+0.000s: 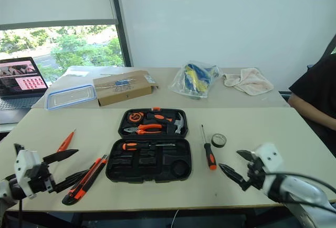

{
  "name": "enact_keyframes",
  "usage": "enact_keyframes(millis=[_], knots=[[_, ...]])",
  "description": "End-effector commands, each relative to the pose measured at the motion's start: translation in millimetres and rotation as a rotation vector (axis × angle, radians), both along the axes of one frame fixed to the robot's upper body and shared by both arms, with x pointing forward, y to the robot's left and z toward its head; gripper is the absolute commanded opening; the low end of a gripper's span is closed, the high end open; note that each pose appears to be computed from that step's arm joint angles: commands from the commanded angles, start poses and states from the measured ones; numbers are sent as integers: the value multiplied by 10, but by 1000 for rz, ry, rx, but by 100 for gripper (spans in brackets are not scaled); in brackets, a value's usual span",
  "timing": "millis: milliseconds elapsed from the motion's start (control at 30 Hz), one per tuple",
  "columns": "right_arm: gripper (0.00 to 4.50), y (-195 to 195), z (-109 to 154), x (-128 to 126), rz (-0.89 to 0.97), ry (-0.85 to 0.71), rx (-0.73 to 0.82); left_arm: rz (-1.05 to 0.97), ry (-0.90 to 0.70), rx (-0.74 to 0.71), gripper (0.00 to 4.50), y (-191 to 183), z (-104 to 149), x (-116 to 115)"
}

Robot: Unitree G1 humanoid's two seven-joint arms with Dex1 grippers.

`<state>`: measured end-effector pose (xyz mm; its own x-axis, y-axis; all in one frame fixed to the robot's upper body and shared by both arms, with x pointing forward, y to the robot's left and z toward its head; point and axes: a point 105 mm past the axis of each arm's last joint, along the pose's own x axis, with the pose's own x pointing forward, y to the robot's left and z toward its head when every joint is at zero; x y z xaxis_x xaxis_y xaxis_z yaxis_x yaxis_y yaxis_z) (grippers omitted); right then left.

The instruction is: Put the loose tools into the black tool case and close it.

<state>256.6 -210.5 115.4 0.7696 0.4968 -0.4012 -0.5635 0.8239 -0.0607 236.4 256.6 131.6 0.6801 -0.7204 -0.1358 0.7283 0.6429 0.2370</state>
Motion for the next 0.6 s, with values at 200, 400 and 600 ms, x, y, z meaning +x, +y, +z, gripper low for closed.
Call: enact_keyframes(millis=[200,400,600], knots=[[450,168,-141,179,-120,221,8,-105,-44,13,449,-283,121,63],[450,298,-197,338,-160,249,6,-112,-41,14,449,-312,120,85],[385,415,-236,491,-191,253,18,-115,-46,17,450,-320,121,96]])
